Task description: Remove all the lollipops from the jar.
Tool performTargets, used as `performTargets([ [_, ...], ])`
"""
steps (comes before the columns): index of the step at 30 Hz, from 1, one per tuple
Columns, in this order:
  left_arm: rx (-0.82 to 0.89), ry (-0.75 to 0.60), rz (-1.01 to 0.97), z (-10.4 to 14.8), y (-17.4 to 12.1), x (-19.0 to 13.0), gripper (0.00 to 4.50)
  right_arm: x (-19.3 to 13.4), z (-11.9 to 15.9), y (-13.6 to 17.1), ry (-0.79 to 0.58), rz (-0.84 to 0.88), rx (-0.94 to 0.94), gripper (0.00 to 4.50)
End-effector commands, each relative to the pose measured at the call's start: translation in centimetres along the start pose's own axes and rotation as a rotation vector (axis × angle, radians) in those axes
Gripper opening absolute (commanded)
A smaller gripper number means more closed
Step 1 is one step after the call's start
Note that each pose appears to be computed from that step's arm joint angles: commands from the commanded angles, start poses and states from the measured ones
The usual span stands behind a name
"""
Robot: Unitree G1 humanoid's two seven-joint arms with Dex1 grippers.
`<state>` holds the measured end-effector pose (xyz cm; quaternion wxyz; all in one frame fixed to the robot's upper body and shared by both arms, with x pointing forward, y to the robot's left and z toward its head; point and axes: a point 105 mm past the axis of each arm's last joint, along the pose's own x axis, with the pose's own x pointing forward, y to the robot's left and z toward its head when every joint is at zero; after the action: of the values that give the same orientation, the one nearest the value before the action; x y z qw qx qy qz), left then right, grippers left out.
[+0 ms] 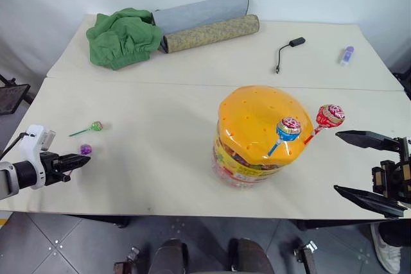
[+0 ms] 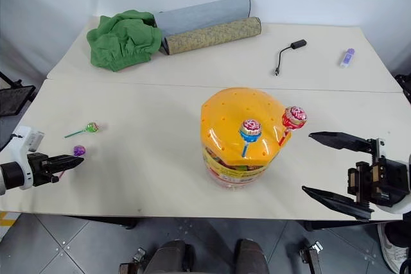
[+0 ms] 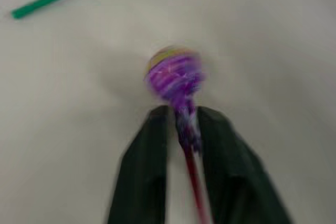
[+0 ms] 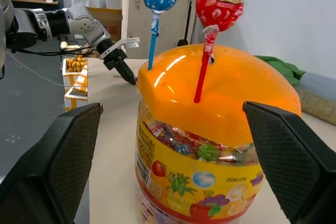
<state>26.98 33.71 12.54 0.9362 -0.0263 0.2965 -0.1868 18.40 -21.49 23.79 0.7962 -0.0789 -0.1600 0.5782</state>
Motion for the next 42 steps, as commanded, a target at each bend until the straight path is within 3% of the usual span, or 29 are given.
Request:
performTargets([
  [1, 0.08, -0.083, -0.015, 1.5, 0.1, -0.1, 2.22, -0.6, 1.0, -1.0, -0.007, -0.102, 0.003, 4.5],
  [3, 0.176, -0.164, -0.097, 3.1, -1.0, -0.2, 2.81, -0.8, 1.2, -1.1, -0.022, -0.14, 0.019, 4.5],
  [9, 0.329, -0.456, -0.461, 7.9, -5.7, -3.2, 2.81, 0.4, 2.1, -1.6, -0.041, -0.219, 0.08, 4.5],
  [15, 0.497, -0.617, -0.857, 10.9, -14.1, -4.9, 2.81, 3.4, 2.9, -0.4, -0.051, -0.103, 0.119, 4.5],
  [17, 0.528, -0.685, -0.951, 11.3, -16.4, -5.3, 2.81, 4.2, 2.7, 0.0, -0.032, -0.061, 0.131, 4.5],
  [19, 0.537, -0.649, -1.092, 10.2, -18.8, -5.3, 2.81, 5.1, 2.4, 0.1, -0.005, -0.028, 0.143, 4.5],
  [25, 0.553, -0.623, -1.187, 9.8, -20.3, -5.2, 2.81, 6.3, 1.8, 0.3, 0.032, 0.028, 0.171, 4.5],
  [29, 0.584, -0.601, -1.255, 9.8, -21.1, -5.3, 2.84, 5.9, 1.8, 0.0, 0.018, 0.036, 0.153, 3.78],
  [35, 0.604, -0.593, -1.339, 9.8, -22.0, -5.1, 2.84, 4.8, 2.6, -0.7, -0.059, 0.012, 0.129, 1.65],
  [40, 0.613, -0.593, -1.38, 9.8, -22.1, -4.2, 2.84, 3.7, 4.9, -1.4, -0.153, -0.056, 0.112, 0.01],
  [42, 0.616, -0.593, -1.39, 9.8, -22.0, -3.9, 2.84, 3.3, 5.9, -1.8, -0.185, -0.104, 0.114, 0.01],
])
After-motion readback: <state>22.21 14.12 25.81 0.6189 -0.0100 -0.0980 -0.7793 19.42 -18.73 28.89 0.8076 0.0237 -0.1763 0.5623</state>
